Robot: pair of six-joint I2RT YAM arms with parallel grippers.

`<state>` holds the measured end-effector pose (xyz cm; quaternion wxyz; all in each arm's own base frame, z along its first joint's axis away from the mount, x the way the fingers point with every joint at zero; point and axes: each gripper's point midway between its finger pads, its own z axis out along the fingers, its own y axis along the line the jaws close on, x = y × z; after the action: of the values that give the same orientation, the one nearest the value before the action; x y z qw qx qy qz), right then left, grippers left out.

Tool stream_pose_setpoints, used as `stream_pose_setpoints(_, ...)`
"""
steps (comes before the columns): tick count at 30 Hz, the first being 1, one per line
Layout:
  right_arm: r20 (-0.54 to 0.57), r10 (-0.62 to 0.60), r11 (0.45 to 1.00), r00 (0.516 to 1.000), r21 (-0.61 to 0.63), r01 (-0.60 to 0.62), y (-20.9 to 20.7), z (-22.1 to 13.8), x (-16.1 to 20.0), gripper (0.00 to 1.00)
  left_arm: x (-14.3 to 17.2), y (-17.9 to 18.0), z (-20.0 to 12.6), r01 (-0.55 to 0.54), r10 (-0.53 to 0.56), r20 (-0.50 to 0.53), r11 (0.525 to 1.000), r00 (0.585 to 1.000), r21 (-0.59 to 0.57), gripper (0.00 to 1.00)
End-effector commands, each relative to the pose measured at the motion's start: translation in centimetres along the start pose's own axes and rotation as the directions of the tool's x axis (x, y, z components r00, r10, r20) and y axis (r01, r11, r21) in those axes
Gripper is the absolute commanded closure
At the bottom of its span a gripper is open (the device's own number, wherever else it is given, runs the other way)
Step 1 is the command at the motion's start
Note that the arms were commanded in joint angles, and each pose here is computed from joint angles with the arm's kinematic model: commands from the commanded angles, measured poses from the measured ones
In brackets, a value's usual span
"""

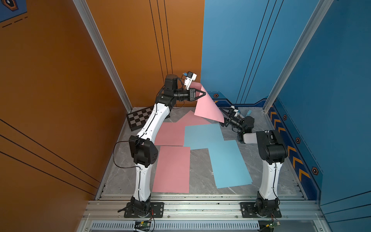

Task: Sort the scattered colored papers by color
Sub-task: Pick up the colored paper.

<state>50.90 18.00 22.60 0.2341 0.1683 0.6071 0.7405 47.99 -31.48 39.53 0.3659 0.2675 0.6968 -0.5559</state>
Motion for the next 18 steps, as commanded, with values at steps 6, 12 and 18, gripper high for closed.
stream_pose_setpoints(6, 0.004, -0.061, 0.994, 0.998, -0.094, 0.061, 5.4, 0.4, -0.6, 0.1, 5.5, 0.5, 0.1, 0.096, -0.094, -0.098, 0.995, 0.991, 0.016, 1.0)
stream_pose_setpoints(12, 0.003, -0.074, 0.991, 0.997, -0.114, 0.074, 7.2, 0.3, -0.1, 0.12, 7.0, 1.1, -0.9, 0.132, -0.133, -0.108, 0.991, 0.985, -0.015, 1.0)
stream_pose_setpoints(18, 0.009, -0.105, 0.988, 0.994, -0.112, 0.105, 7.7, -0.4, -0.2, 0.18, 7.8, 1.3, -2.0, 0.146, -0.151, -0.101, 0.988, 0.983, -0.05, 1.0)
